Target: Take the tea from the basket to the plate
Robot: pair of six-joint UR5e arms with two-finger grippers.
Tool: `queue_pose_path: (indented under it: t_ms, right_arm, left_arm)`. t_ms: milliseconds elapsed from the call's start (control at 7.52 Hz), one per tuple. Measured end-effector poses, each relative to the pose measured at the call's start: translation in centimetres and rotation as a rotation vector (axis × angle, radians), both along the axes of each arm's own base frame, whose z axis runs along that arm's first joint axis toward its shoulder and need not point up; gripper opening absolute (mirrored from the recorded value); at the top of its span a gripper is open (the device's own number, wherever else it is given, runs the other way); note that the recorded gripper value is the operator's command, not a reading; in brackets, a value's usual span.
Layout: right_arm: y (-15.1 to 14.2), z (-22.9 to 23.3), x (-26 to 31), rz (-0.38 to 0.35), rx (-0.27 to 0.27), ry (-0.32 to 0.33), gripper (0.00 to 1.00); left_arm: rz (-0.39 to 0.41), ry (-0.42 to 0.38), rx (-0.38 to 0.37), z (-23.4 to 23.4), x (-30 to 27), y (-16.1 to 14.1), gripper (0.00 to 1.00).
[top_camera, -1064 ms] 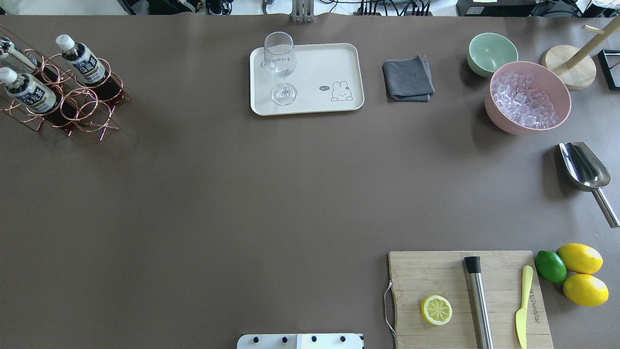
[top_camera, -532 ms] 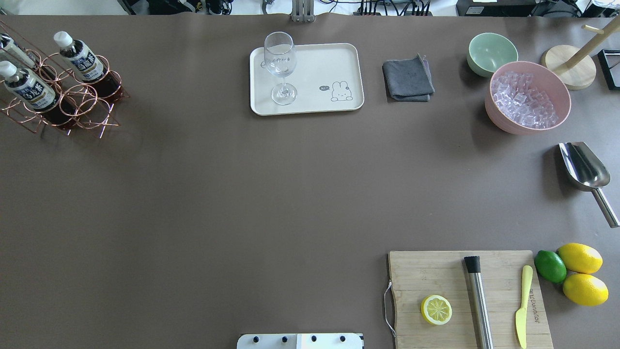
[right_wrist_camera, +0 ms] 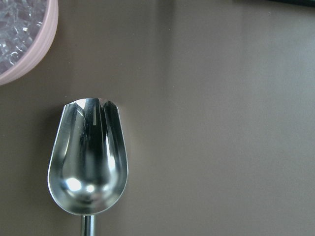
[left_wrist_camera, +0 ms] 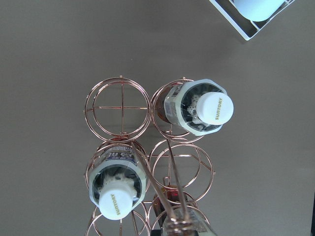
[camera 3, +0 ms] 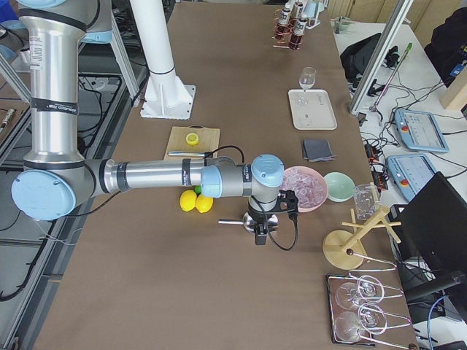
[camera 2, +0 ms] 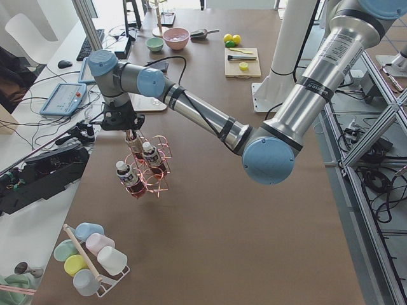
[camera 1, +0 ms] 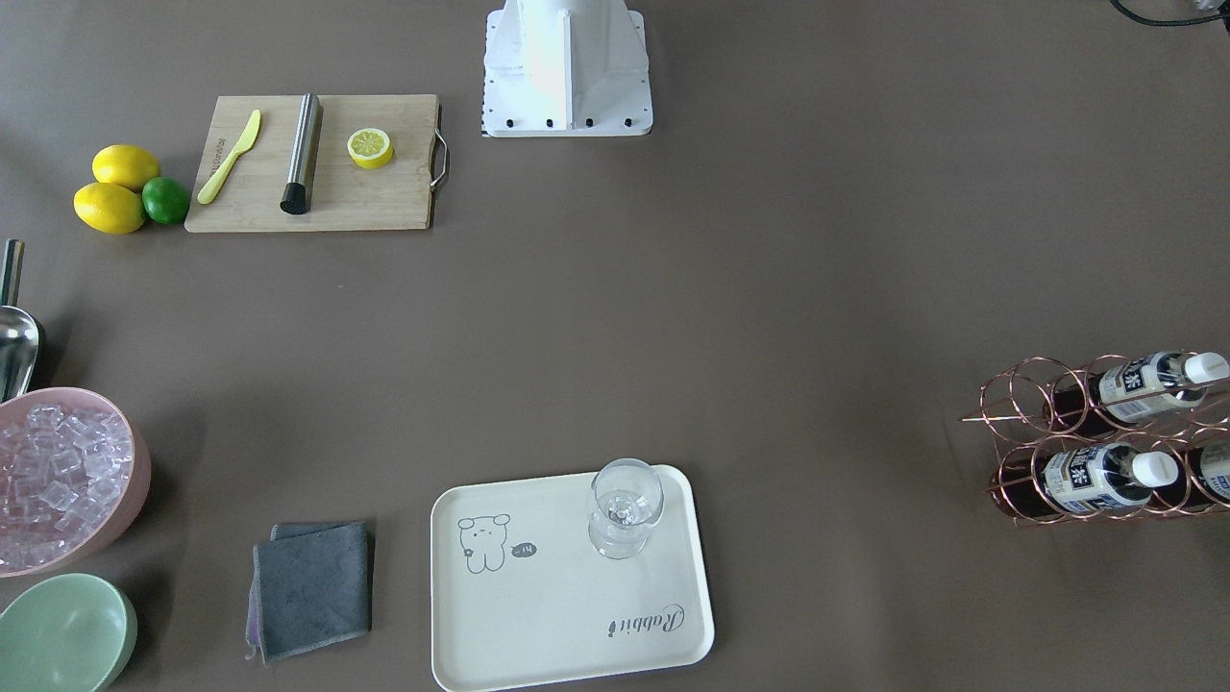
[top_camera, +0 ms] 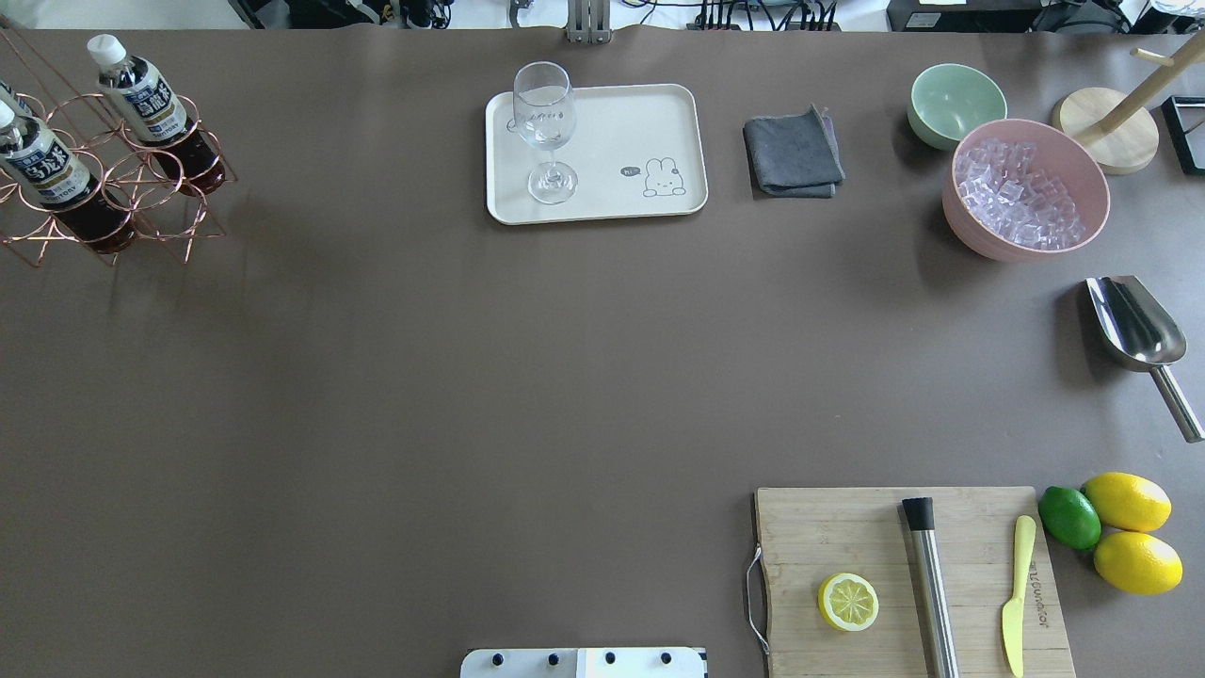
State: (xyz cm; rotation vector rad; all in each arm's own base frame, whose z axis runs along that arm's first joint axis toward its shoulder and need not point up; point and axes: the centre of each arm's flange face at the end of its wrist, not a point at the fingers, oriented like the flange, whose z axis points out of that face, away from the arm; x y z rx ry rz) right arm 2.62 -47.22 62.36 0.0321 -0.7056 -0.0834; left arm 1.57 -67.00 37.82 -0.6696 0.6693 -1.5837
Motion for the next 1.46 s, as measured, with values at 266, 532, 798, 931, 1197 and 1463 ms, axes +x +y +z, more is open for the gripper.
queue_pose_path:
  t_ms: [266,532,798,931,1197,1463]
  right_arm:
    - [0.0,0.0,0.0,0.0,0.0,0.0,1.0]
    - [0.0,0.0,0.0,0.0,0.0,0.0,1.0]
    - [0.0,0.0,0.0,0.0,0.0,0.0,1.0]
    - [0.0,0.0,0.0,0.0,0.0,0.0,1.0]
    - [0.0,0.0,0.0,0.0,0.001,0.0,1.0]
    - [0.0,0.1,0.0,0.0,-0.002,0.001,1.0]
  left_arm:
    - [-0.023,0.013,-0.001,-5.5,2.4,3.0,0.0]
    - [0.011,0.024,0.008,-11.8,8.2,7.9,0.0]
    - [0.028,0.032,-0.018,-17.8,15.4,10.7,0.0]
    - [0.045,0.029,-0.032,-21.4,19.8,12.5,0.0]
    - [0.057,0.006,-0.022,-29.5,28.3,17.3,0.0]
    - [0.089,-0.026,0.01,-39.4,33.1,22.1,0.0]
